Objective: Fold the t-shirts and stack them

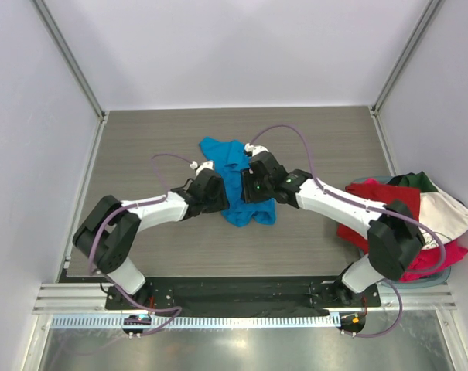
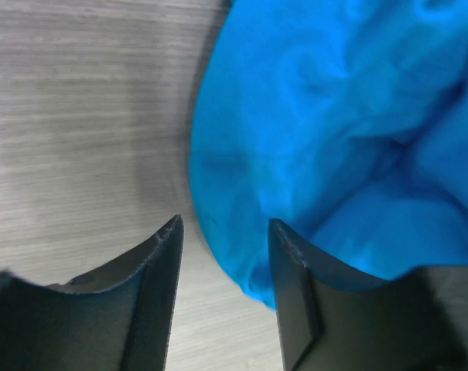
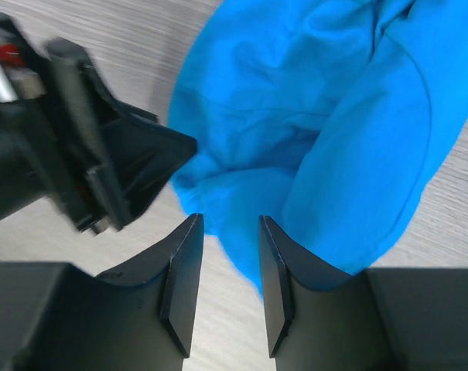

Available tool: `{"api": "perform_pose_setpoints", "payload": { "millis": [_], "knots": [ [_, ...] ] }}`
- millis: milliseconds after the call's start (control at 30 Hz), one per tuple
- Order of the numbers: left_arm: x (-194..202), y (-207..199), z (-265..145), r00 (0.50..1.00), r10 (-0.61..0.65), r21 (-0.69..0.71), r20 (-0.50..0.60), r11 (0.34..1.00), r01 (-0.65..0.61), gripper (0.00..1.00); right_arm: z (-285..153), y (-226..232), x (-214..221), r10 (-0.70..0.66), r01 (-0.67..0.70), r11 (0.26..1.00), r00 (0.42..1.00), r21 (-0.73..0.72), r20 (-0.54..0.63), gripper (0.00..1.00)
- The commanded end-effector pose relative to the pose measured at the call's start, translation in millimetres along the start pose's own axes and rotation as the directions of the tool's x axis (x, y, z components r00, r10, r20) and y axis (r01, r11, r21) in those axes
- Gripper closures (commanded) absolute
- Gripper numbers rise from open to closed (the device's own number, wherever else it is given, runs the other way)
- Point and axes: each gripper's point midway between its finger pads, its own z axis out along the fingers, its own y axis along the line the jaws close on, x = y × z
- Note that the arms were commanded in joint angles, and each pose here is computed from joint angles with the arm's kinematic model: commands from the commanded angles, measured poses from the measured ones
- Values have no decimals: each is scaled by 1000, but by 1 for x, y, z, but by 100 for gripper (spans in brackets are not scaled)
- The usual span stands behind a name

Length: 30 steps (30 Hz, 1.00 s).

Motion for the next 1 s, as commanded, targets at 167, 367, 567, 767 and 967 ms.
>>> {"api": "perform_pose_setpoints", "payload": {
  "millis": [167,367,567,767,967],
  "knots": [
    [-7,10,27,997,-83,-70,-4,994,83,75,36,-29,31,60,-54,994,997,93,-58,64],
    [-17,14,23,998,-56,-105,20,993,58,100,14,-54,59,103,-93,984,993,150,-60,64],
    [-26,11,-4,997,-52,-63,63,996,56,100,-4,-55,82,107,-97,990,990,106,-93,62],
    [-18,17,-27,996,-35,-16,80,999,37,100,-20,-26,49,90,-91,996,995,-13,-37,58],
    [-5,13,-24,999,-35,23,27,999,34,100,-9,17,24,37,-42,993,998,-112,-47,55]
  ]
}}
